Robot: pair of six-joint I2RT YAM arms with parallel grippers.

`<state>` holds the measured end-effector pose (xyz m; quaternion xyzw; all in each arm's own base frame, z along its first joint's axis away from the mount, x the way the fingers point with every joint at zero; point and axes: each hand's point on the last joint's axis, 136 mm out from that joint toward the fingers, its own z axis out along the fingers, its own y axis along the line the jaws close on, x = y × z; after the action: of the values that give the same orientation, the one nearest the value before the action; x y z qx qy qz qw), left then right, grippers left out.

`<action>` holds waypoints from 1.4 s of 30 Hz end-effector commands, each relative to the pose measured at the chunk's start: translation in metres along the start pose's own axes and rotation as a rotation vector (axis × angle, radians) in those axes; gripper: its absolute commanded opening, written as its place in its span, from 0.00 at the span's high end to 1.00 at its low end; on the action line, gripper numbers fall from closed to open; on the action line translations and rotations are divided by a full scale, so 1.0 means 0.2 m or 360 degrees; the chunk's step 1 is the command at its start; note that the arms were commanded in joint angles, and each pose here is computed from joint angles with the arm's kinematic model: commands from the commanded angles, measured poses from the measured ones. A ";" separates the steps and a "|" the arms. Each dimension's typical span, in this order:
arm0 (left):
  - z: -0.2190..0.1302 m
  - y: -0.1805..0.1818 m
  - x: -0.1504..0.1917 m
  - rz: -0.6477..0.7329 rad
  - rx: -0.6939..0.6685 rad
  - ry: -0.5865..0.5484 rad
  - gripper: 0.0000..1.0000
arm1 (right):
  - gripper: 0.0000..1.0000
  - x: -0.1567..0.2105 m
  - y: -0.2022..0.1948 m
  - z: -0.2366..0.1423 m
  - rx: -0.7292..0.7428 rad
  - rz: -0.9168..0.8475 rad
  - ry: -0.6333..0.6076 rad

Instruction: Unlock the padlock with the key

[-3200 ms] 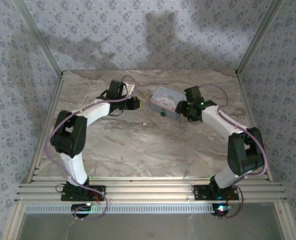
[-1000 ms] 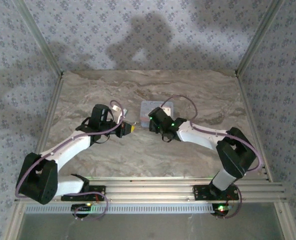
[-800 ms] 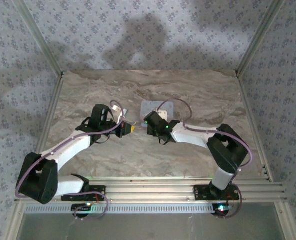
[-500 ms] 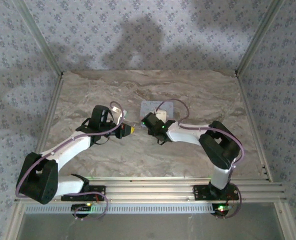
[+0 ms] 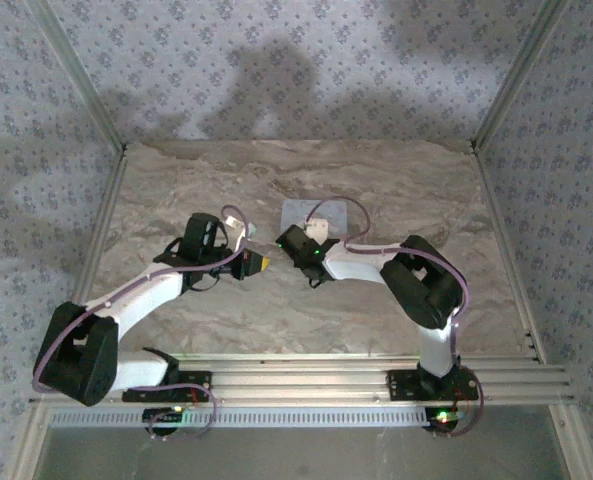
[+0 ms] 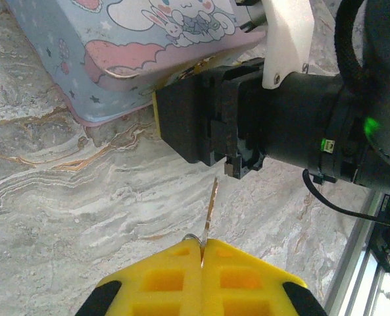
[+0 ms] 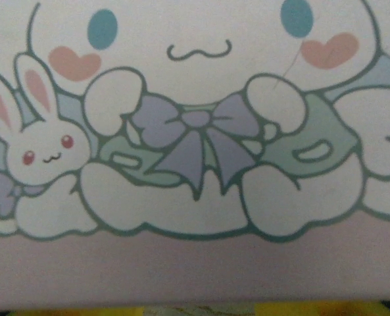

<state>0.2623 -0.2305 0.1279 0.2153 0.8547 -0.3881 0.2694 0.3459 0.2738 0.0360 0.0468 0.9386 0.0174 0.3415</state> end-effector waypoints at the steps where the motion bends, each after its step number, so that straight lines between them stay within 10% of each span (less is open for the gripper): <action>1: 0.01 -0.01 0.01 0.0001 0.0021 0.0013 1.00 | 0.57 -0.03 0.00 0.02 0.0064 0.0015 -0.0070; 19: 0.00 -0.03 0.01 0.0013 0.0030 0.0027 1.00 | 0.91 -0.12 -0.01 -0.04 0.0014 -0.0030 -0.0095; 42: 0.09 -0.03 0.15 0.0046 0.0075 0.0067 1.00 | 1.00 0.02 0.16 -0.28 -0.0486 -0.0069 0.0494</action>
<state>0.2386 -0.2398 0.1038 0.2371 0.8530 -0.3959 0.2437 0.3121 0.2917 0.0531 -0.0098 0.9706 0.1215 0.2077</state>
